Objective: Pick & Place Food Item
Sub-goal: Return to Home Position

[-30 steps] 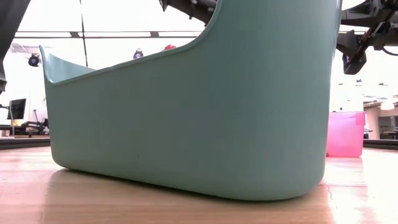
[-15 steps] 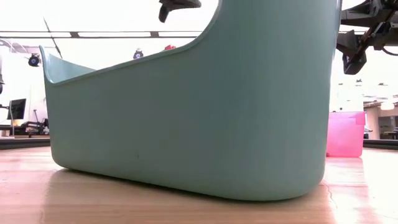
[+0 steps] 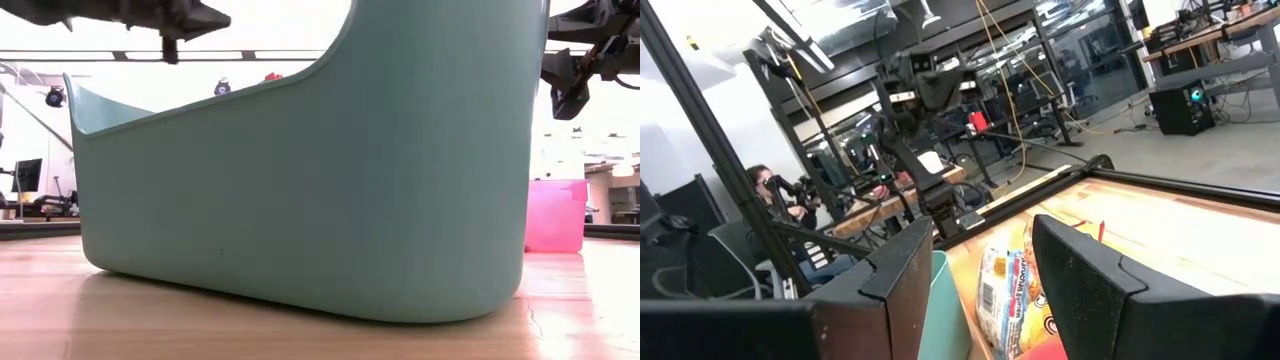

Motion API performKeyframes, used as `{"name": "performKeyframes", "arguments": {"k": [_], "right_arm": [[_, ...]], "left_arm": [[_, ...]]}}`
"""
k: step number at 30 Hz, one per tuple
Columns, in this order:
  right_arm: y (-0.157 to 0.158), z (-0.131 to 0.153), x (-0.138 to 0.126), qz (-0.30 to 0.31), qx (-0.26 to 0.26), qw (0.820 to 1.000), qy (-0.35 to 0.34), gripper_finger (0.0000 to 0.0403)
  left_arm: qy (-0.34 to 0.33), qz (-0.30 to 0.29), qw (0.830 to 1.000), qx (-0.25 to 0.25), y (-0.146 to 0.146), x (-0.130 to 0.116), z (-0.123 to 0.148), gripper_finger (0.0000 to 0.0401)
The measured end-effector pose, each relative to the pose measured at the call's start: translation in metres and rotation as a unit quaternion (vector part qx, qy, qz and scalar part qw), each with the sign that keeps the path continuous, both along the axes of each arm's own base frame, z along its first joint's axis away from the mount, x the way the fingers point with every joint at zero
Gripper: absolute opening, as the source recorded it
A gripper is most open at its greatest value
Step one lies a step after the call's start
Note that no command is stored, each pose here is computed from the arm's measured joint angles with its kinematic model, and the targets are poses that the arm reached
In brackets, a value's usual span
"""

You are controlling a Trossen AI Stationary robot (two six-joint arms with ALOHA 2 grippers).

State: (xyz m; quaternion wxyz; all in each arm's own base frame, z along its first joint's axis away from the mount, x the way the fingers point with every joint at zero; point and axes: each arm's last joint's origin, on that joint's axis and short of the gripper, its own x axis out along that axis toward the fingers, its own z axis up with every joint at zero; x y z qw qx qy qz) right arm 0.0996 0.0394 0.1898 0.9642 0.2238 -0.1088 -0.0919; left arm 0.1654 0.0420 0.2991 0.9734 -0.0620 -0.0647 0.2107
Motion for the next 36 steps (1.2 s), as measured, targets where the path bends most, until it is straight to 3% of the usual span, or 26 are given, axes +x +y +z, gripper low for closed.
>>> {"name": "performKeyframes", "arguments": {"k": [9,20,36], "right_arm": [[0.0,0.0,0.0,0.0,0.0,1.0,0.0,0.0171],[0.0,0.0,0.0,0.0,0.0,1.0,0.0,0.0171],[0.0,0.0,0.0,0.0,0.0,1.0,0.0,0.0171]], "left_arm": [[-0.059,0.001,0.998,0.022,-0.011,-0.053,-0.042,0.0],[-0.129,0.0,0.991,0.03,-0.018,-0.082,-0.086,0.0],[0.021,-0.006,1.0,0.007,-0.017,-0.075,-0.115,0.0]]}}
